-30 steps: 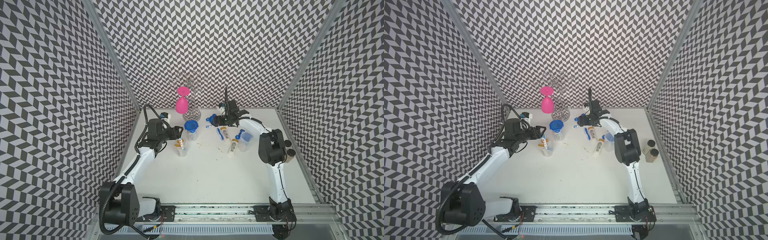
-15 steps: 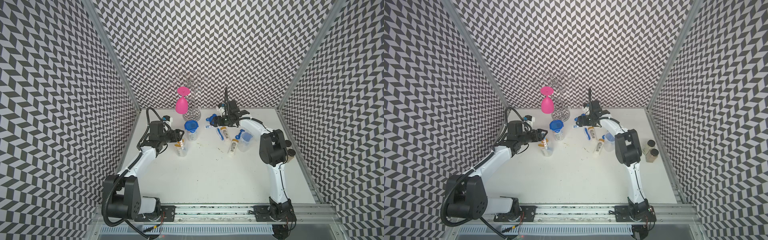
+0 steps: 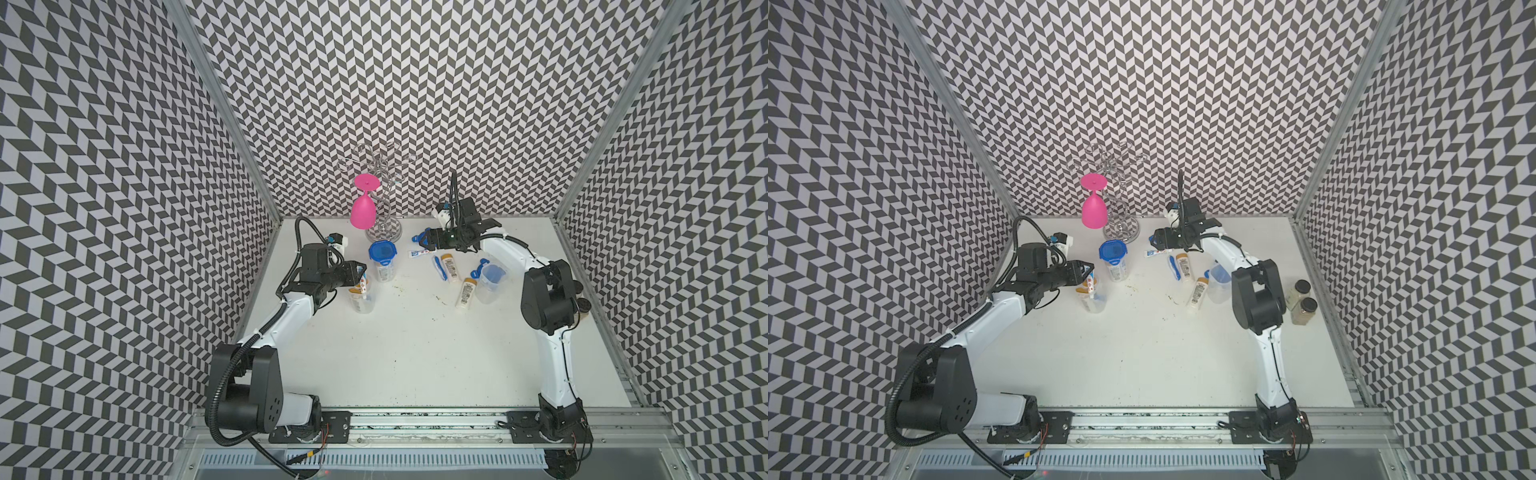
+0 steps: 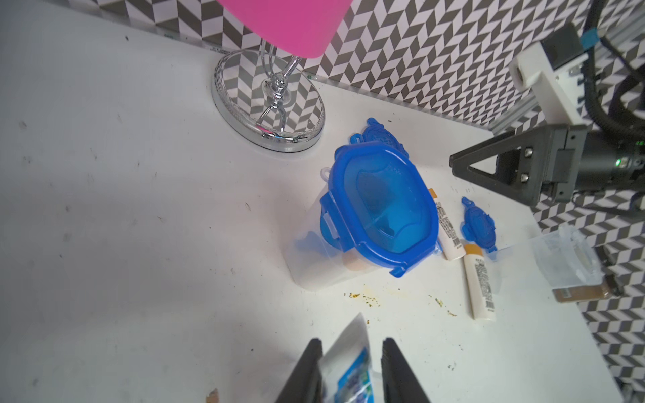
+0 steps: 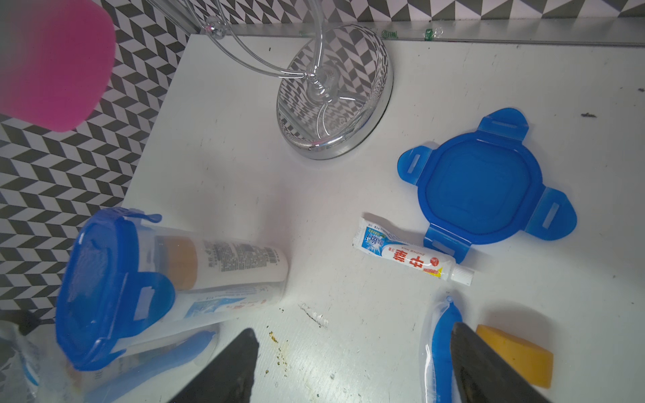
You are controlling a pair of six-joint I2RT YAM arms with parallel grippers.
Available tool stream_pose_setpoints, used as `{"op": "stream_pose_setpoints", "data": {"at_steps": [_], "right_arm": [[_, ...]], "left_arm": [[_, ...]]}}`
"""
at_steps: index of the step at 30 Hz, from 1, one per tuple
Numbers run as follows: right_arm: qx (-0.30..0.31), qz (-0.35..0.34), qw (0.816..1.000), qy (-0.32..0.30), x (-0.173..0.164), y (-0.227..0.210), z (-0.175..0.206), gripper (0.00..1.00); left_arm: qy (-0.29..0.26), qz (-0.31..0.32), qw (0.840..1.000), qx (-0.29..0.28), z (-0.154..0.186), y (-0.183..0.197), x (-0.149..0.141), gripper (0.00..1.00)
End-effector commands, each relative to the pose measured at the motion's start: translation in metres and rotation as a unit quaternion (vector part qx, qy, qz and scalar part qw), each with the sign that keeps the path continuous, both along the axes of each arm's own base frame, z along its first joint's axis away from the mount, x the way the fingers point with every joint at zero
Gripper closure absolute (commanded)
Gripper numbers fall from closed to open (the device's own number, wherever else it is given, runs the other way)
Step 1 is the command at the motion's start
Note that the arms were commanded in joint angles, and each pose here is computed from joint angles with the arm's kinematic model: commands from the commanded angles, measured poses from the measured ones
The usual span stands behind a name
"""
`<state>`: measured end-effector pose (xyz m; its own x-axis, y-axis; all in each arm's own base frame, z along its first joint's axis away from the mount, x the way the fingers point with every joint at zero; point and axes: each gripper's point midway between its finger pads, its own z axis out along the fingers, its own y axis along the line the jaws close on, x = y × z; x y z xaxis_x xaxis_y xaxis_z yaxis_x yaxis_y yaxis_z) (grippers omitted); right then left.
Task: Pack away toiletry kits
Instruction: Adjust the toiletry item in the container.
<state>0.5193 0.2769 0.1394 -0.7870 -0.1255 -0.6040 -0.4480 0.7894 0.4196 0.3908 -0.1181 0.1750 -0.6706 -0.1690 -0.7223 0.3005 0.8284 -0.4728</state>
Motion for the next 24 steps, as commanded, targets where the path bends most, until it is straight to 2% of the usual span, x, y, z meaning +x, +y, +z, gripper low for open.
{"op": "stream_pose_setpoints", "data": {"at_steps": [1, 8, 11, 18, 24], "right_arm": [[0.017, 0.002, 0.999, -0.041, 0.001, 0.004, 0.035, 0.15], [0.017, 0.003, 0.999, -0.042, 0.002, 0.005, 0.035, 0.16], [0.018, 0.004, 0.999, -0.043, 0.002, 0.005, 0.036, 0.16], [0.020, 0.006, 0.999, -0.043, -0.001, 0.006, 0.038, 0.16], [0.025, 0.008, 0.999, -0.043, -0.005, 0.006, 0.039, 0.16]], "left_arm": [[-0.010, -0.001, 1.000, -0.002, 0.003, 0.001, 0.003, 0.78], [-0.015, -0.001, 1.000, 0.000, 0.008, 0.001, 0.003, 0.95], [-0.021, -0.002, 1.000, 0.000, 0.013, 0.001, 0.002, 1.00], [-0.039, -0.010, 0.999, 0.000, 0.033, 0.000, -0.006, 1.00], [-0.094, -0.009, 0.996, 0.001, 0.056, -0.002, -0.020, 1.00]]}}
